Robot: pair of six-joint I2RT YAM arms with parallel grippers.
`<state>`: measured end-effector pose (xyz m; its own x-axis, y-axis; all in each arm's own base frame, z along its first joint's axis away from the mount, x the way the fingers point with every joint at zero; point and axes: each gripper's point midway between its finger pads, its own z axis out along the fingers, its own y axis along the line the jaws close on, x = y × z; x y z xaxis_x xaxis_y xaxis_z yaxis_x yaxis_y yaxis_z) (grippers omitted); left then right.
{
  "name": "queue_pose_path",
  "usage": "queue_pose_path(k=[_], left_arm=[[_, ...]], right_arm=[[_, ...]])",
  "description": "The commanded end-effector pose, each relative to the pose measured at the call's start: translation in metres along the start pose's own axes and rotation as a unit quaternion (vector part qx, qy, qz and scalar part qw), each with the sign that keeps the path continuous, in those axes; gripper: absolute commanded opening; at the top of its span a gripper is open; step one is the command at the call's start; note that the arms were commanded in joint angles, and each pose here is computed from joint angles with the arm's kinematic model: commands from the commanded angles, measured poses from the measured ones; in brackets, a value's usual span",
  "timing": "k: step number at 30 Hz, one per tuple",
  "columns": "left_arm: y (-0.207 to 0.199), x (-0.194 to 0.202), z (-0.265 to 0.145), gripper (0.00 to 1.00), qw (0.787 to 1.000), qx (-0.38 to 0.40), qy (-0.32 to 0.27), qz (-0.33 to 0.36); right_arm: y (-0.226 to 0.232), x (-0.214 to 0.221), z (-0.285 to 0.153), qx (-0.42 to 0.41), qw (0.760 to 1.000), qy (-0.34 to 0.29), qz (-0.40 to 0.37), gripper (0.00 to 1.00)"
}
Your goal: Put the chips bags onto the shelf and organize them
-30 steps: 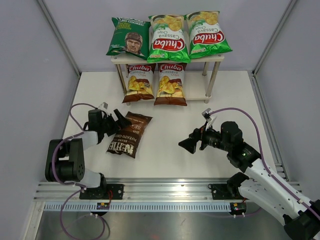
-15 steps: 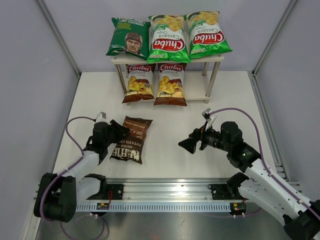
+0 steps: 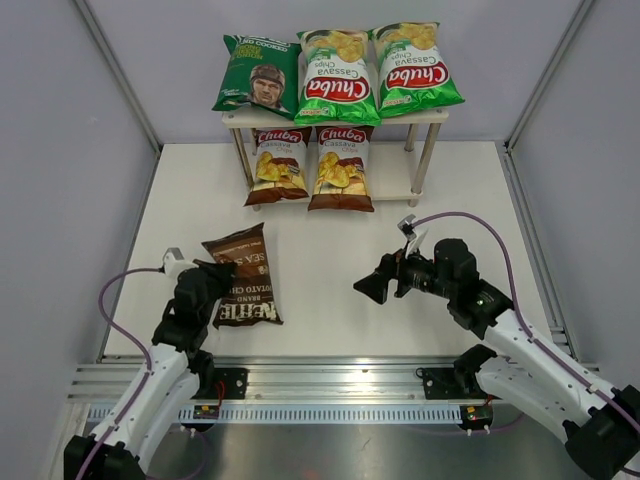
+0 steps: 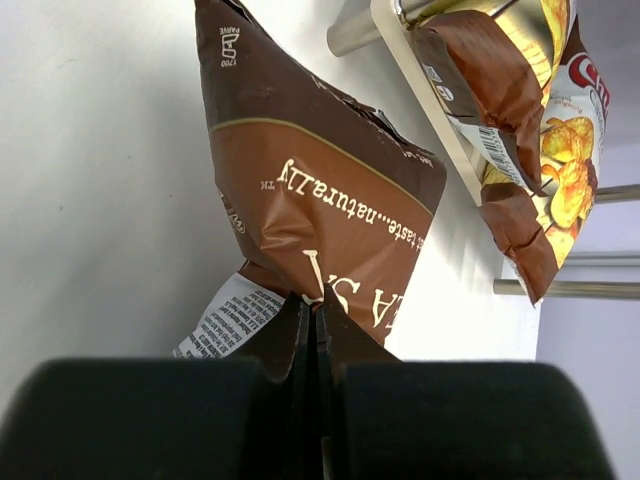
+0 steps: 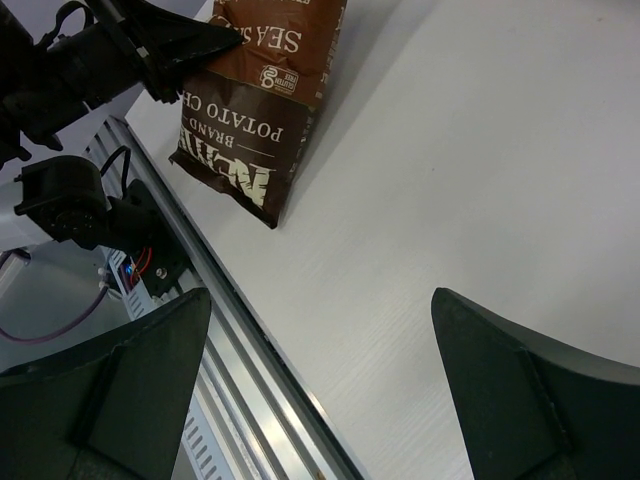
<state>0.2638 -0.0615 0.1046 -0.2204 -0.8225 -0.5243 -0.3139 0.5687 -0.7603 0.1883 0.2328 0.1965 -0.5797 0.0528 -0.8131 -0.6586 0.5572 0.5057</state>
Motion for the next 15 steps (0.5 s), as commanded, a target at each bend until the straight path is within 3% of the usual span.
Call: queue_pose_path(k=[1, 8, 12, 15], left_arm=[[-0.024, -0.024, -0.007, 0.00, 0.998, 0.023, -0.041, -0.040], [-0.052, -0.050, -0.041, 0.00, 0.983, 0.093, -0.078, -0.138], [-0.082, -0.079, -0.073, 0.00, 0.958, 0.166, -0.112, -0.203], [-0.103, -0.097, -0.093, 0.00, 0.941, 0.207, -0.124, -0.238]], right_arm=[[0.001, -0.009, 0.007, -0.009, 1.000, -0.016, -0.008, 0.99], [0.014, -0.017, 0.031, -0.069, 0.994, -0.039, 0.080, 1.00], [0.021, -0.024, 0.048, -0.083, 0.975, -0.071, 0.192, 1.00], [0.035, -0.029, 0.062, -0.085, 0.964, -0.110, 0.226, 0.99]])
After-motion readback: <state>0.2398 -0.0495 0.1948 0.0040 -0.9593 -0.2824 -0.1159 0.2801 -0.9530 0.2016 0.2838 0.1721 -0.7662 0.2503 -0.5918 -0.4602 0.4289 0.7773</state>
